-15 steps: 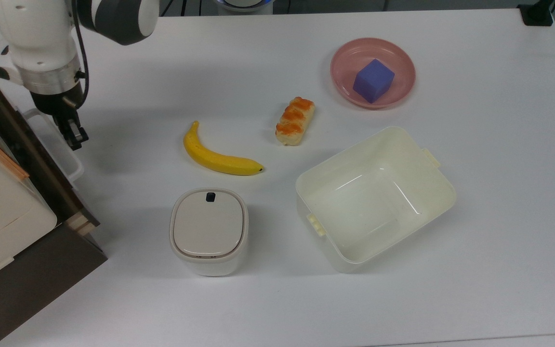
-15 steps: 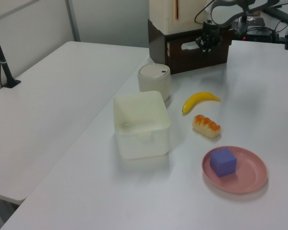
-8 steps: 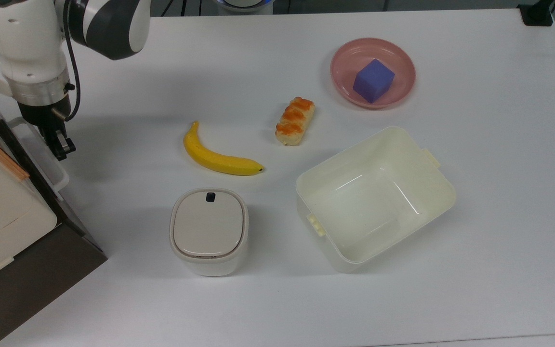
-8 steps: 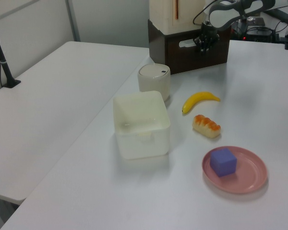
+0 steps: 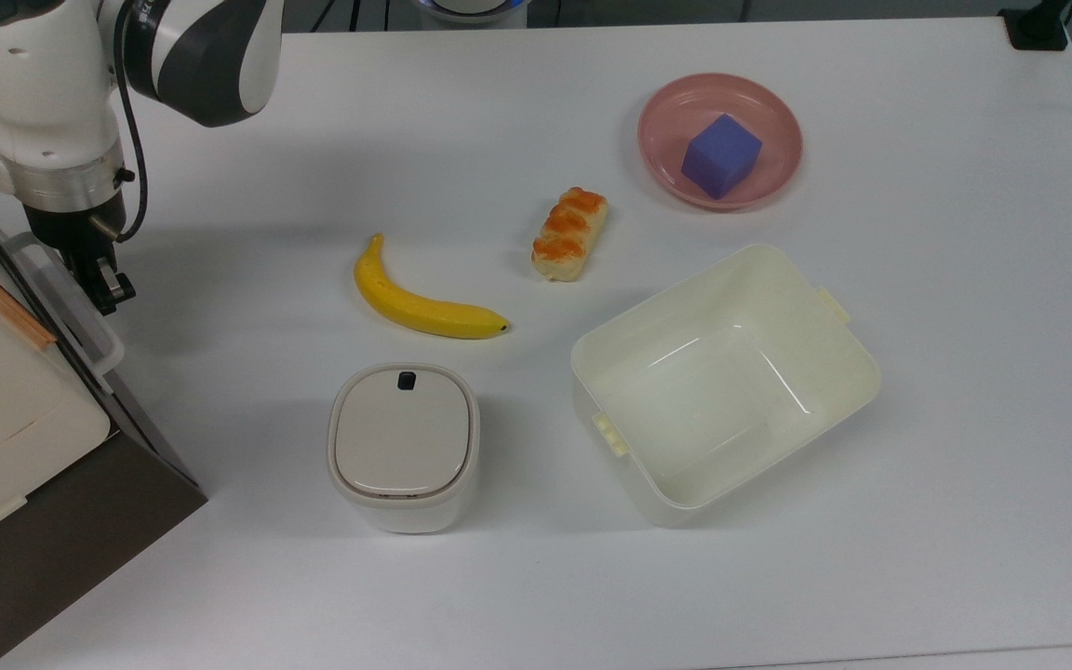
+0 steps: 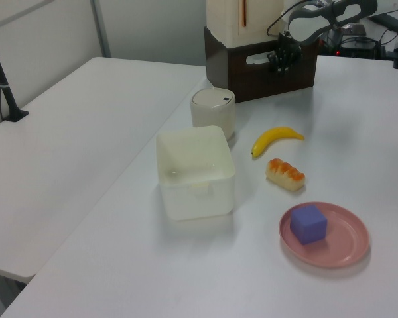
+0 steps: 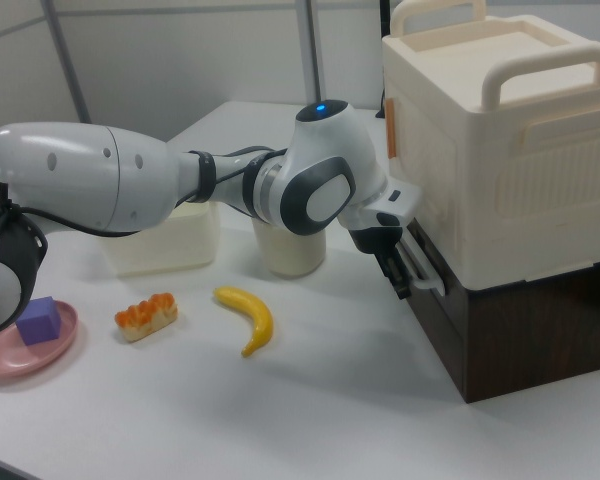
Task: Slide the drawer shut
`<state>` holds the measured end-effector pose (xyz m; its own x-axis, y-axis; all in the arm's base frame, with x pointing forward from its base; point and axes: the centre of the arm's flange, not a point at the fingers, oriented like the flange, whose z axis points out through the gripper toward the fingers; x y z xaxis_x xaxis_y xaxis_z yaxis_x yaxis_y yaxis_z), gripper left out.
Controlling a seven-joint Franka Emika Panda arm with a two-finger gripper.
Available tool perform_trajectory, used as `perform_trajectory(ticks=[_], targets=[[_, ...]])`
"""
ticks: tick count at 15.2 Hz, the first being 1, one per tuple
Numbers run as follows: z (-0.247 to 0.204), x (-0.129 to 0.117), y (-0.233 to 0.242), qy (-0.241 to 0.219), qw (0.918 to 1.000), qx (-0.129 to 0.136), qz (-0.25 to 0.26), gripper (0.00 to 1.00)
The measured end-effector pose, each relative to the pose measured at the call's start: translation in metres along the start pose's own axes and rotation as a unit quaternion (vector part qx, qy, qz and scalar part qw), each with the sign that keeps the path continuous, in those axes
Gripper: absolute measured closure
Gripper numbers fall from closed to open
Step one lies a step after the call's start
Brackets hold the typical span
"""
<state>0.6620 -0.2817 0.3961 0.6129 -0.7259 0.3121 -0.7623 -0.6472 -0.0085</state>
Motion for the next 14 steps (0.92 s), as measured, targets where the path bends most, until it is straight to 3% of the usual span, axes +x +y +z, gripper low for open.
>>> perform_trajectory(ticks=[7, 14], targets=[[-0.01, -0.002, -0.009, 0.004, 0.9988, 0.007, -0.049, 0.99], [-0.082, -0.055, -0.079, -0.045, 0.9852, 0.007, -0.165, 0.99]])
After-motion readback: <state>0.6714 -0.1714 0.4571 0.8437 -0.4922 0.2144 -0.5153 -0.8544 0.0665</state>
